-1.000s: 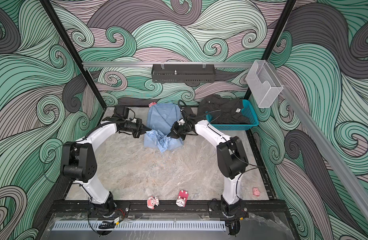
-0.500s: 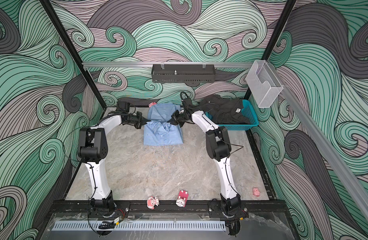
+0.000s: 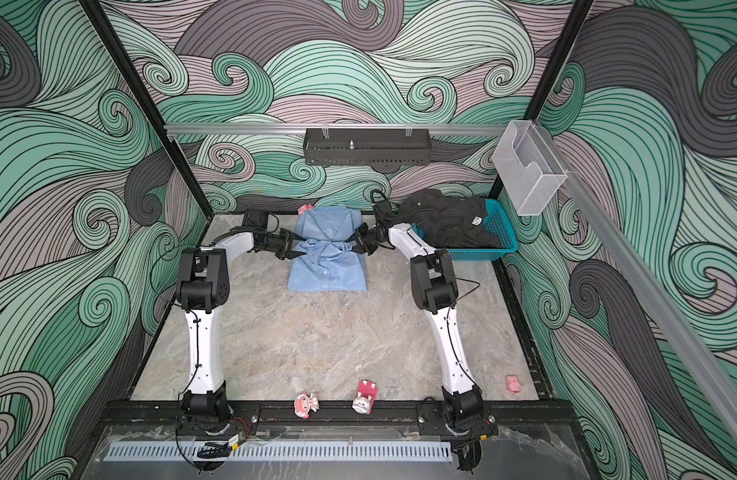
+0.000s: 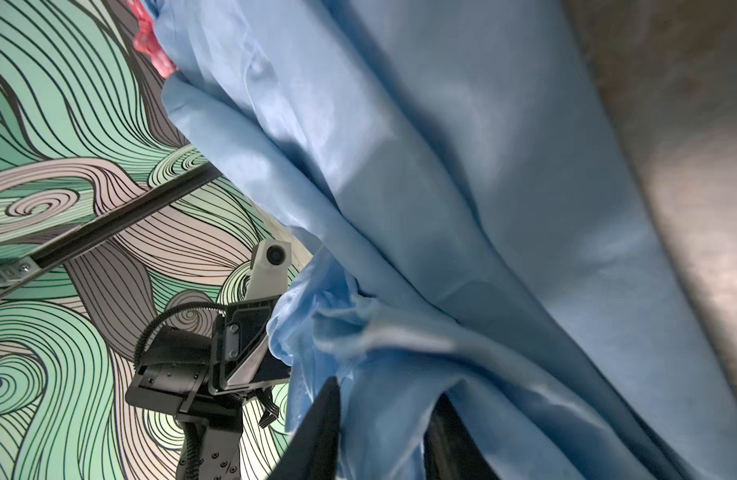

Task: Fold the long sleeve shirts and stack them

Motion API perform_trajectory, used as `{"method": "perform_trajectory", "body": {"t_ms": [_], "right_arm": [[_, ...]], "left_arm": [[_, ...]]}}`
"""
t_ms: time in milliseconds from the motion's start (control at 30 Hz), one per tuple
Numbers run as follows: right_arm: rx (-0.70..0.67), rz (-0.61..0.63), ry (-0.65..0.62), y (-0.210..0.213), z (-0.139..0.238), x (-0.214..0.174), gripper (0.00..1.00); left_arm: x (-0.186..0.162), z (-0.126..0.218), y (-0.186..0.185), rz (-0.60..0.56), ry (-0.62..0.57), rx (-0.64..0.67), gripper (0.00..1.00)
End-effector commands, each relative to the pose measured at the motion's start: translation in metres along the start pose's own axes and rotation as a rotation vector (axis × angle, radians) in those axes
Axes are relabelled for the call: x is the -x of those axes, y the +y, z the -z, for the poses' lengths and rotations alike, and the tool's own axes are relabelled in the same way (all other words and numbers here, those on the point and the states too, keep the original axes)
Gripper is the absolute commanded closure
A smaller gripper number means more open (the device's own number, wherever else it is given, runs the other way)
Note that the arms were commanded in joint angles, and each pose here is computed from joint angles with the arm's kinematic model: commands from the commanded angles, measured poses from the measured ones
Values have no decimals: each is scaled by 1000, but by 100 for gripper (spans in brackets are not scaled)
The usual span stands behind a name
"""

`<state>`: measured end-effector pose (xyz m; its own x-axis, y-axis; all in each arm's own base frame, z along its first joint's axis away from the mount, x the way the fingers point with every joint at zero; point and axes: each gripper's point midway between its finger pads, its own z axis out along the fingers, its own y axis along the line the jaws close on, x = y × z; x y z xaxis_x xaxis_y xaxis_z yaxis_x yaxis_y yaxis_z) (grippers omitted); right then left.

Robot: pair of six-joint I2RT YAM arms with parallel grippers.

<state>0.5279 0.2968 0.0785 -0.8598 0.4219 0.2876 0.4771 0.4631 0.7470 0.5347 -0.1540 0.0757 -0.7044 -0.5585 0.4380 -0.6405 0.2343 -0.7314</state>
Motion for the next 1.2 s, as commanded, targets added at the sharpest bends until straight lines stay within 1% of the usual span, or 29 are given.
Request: {"method": "perform_trajectory", "body": {"t_ms": [0, 133, 233, 333, 433, 500, 567, 667, 767, 833, 900, 967, 1100, 1167], "right_arm": [[17, 84, -73, 21, 26, 7, 56], [-12, 175, -128, 34, 53, 4, 54], [-61, 235, -152, 34, 70, -6, 51], [-125, 297, -178, 27, 83, -16, 47], [-169, 368, -178, 22, 87, -29, 46], [-194, 423, -142, 17, 77, -41, 48], [-221, 467, -71, 7, 59, -58, 53], [-243, 502, 9, -10, 34, -79, 58], [-242, 511, 57, -22, 12, -89, 72], [-248, 515, 75, -26, 0, -89, 79], [-246, 512, 92, -28, -12, -86, 84], [-249, 507, 95, -27, -23, -77, 86], [-228, 493, 48, -13, -32, -47, 85], [-190, 482, 9, 1, -33, -29, 84]], "left_arm": [[-2, 30, -43, -82, -50, -80, 36], [-14, 65, -59, -126, -87, -102, 31], [-29, 85, -56, -152, -109, -87, 30], [-50, 90, -37, -176, -97, -29, 30], [-77, 76, -13, -210, -43, 27, 32], [-95, 58, 4, -215, 13, 69, 37], [-106, 41, 22, -213, 55, 98, 46], [-111, 24, 45, -193, 90, 132, 60], [-110, 13, 64, -169, 110, 159, 71], [-107, 8, 72, -159, 116, 173, 77], [-102, 2, 81, -143, 122, 192, 79], [-96, -4, 88, -130, 125, 209, 79], [-84, -15, 101, -96, 130, 243, 80], [-78, -16, 107, -87, 124, 262, 80]]}}
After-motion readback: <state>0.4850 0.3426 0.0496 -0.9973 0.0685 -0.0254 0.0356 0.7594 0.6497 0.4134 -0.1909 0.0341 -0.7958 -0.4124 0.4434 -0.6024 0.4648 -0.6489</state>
